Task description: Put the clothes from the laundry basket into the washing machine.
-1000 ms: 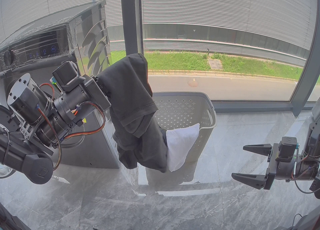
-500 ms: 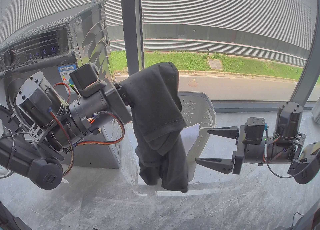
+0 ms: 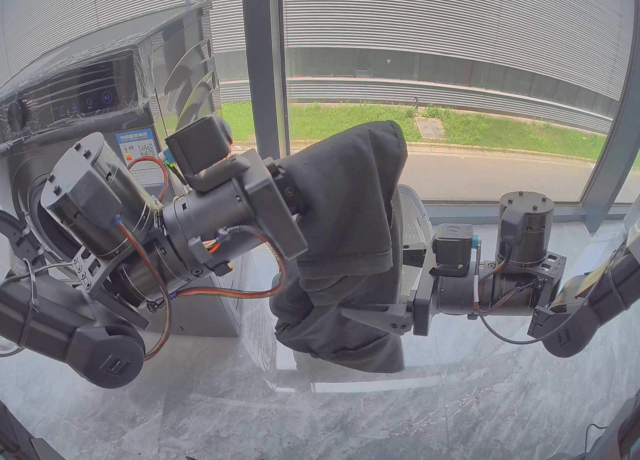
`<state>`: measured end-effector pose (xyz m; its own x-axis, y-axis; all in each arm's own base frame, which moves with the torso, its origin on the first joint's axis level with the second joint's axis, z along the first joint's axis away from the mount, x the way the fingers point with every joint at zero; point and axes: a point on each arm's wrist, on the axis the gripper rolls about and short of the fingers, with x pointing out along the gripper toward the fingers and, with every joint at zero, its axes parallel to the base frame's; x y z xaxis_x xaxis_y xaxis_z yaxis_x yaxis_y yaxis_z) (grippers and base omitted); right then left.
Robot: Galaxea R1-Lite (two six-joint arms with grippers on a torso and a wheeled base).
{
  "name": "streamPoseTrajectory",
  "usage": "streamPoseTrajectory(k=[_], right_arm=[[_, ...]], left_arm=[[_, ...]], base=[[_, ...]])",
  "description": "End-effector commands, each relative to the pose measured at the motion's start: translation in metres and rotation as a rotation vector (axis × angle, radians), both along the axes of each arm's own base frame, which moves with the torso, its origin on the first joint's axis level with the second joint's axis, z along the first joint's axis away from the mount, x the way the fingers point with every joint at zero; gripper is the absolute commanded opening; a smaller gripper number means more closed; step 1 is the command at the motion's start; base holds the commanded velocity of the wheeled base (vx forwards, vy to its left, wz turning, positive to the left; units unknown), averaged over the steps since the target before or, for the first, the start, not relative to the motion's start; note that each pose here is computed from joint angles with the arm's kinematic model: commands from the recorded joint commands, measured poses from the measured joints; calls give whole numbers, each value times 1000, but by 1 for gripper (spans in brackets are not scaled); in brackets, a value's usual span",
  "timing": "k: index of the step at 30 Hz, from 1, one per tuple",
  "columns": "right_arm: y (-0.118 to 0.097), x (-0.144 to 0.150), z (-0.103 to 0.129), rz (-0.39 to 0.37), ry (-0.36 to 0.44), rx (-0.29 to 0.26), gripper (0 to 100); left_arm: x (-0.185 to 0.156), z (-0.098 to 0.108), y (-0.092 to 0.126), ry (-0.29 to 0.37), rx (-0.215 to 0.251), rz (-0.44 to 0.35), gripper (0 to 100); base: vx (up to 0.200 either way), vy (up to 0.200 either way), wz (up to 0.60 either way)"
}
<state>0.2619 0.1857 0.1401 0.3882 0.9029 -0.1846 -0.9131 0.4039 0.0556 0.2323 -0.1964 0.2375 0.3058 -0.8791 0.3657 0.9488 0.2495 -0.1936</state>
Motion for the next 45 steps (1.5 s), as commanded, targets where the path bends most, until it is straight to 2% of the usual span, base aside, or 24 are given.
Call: streamPoseTrajectory(k=[1,3,4,8,22,23,31,34,40,41,43,45], right_arm=[[20,6,-15,46,29,-17,100],[24,6,-15,61,28,-15,100],[35,7,-12,93,13,-2,100],[53,17,-6,114,-23,26,100],[59,19,-16,119,-12,9,100],[59,19,-16,117,-12,9,0],[61,15,-13,130,-11,16,0],[60,2,-1,151,-31,31,0],[53,-27,6,194,-22,26,0],[53,-27,6,194,-22,26,0],[47,-40,10,209,-22,27,0],[41,-48,10,214,-12,21,0]], left_arm=[[-3,1,-9,-1,-5,-32,0],[-3,1,-10,-3,-6,-35,0],[-2,-1,-12,2,-2,-37,0],[-1,-2,-12,5,0,-37,0],[0,4,-12,-13,-16,-33,0],[0,4,-12,-10,-16,-33,0],[3,4,-8,-10,-16,-18,0],[10,1,-1,2,-9,20,0],[28,-6,10,52,25,89,0],[28,-6,10,52,25,89,100],[36,-6,10,65,23,118,100],[54,-18,19,86,42,187,100]], base=[[0,0,0],[0,0,0],[0,0,0],[0,0,0],[0,0,0],[0,0,0],[0,0,0],[0,0,0],[0,0,0],[0,0,0],[0,0,0],[0,0,0]])
